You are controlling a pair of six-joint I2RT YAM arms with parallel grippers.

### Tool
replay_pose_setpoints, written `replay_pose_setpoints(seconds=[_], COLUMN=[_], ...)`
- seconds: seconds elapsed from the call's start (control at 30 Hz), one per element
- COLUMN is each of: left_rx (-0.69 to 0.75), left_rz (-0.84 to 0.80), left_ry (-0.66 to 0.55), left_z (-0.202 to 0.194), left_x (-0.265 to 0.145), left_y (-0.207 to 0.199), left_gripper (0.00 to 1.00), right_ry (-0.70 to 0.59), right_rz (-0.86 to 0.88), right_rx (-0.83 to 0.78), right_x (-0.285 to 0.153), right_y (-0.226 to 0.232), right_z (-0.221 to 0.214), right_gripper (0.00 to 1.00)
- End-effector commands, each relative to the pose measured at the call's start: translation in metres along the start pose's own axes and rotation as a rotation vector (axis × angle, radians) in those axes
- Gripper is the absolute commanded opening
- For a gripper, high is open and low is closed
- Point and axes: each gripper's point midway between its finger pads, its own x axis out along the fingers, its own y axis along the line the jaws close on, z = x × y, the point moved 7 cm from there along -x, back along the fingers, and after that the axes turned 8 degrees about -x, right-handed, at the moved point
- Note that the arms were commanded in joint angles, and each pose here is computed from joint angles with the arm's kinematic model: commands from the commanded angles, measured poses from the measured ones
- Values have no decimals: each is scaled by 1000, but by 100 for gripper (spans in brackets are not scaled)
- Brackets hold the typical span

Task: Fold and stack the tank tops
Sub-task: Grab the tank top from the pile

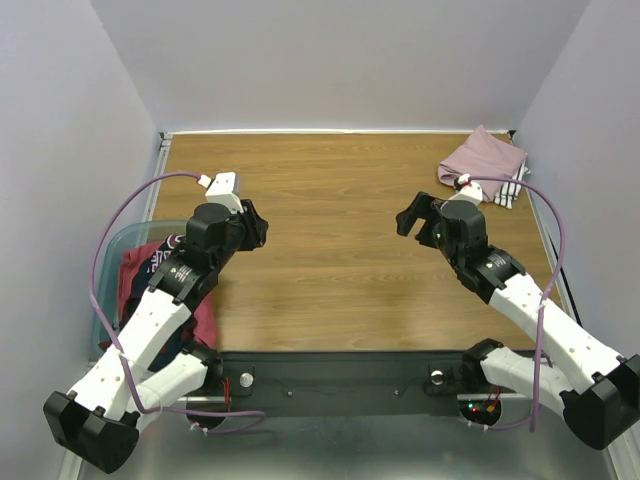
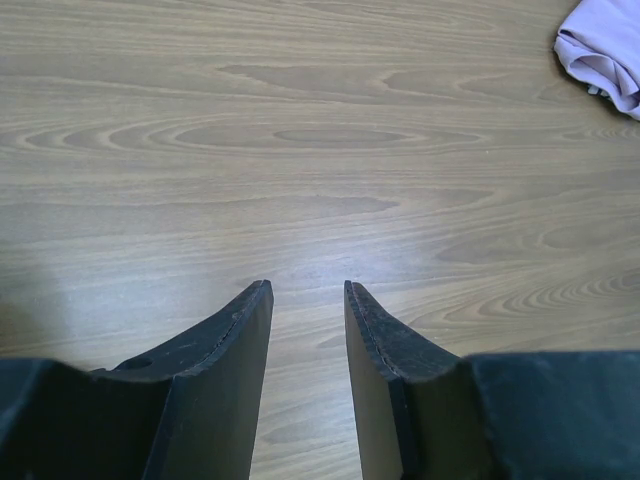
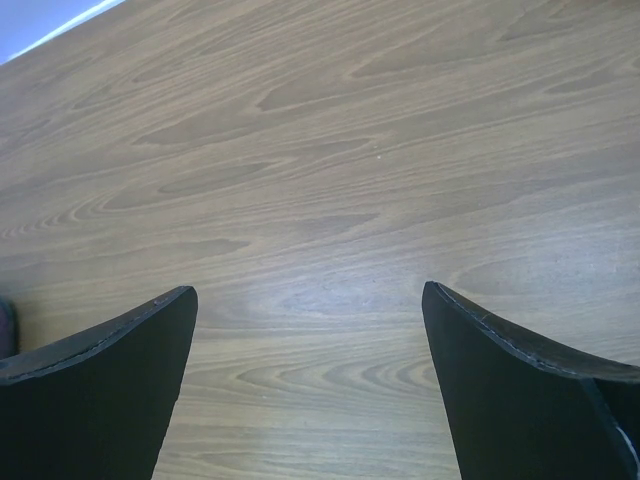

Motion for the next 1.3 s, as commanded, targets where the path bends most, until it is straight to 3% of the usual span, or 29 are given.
replay_pose_setpoints(seconds=[0.0, 0.2, 0.33, 0.4, 0.43, 0.53, 0.7, 0.77, 1.07, 1.27], left_rx=[-8, -43, -151, -217, -258, -327, -453, -484, -717, -799], left_rz=[0, 35, 276, 385, 456, 638, 747, 762, 838, 928], left_ry=[-40, -53, -132, -166, -221, -300, -344, -335, -209, -208], left_z=[7, 8, 13, 17, 22, 26, 20, 18, -23, -50], left_x=[0, 1, -4, -12, -16, -31, -45, -42, -13, -4], left_y=[0, 3, 26, 36, 45, 76, 108, 112, 129, 145], left_gripper=[47, 47, 51, 56, 63, 66, 72, 88, 90, 88], right_ry=[-41, -35, -12, 3, 9, 25, 47, 53, 60, 74], right_rz=[41, 50, 71, 67, 66, 72, 87, 89, 94, 82], right_rx=[-10, -28, -46, -55, -62, -66, -67, -66, -71, -69], right_x=[-4, -4, -4, -2, -2, 0, 1, 2, 2, 5], right_y=[7, 8, 7, 5, 4, 4, 5, 6, 6, 4], right_z=[13, 13, 6, 0, -2, -6, -11, -12, -14, -19], right_gripper=[100, 100, 100, 100, 100, 100, 100, 100, 100, 100])
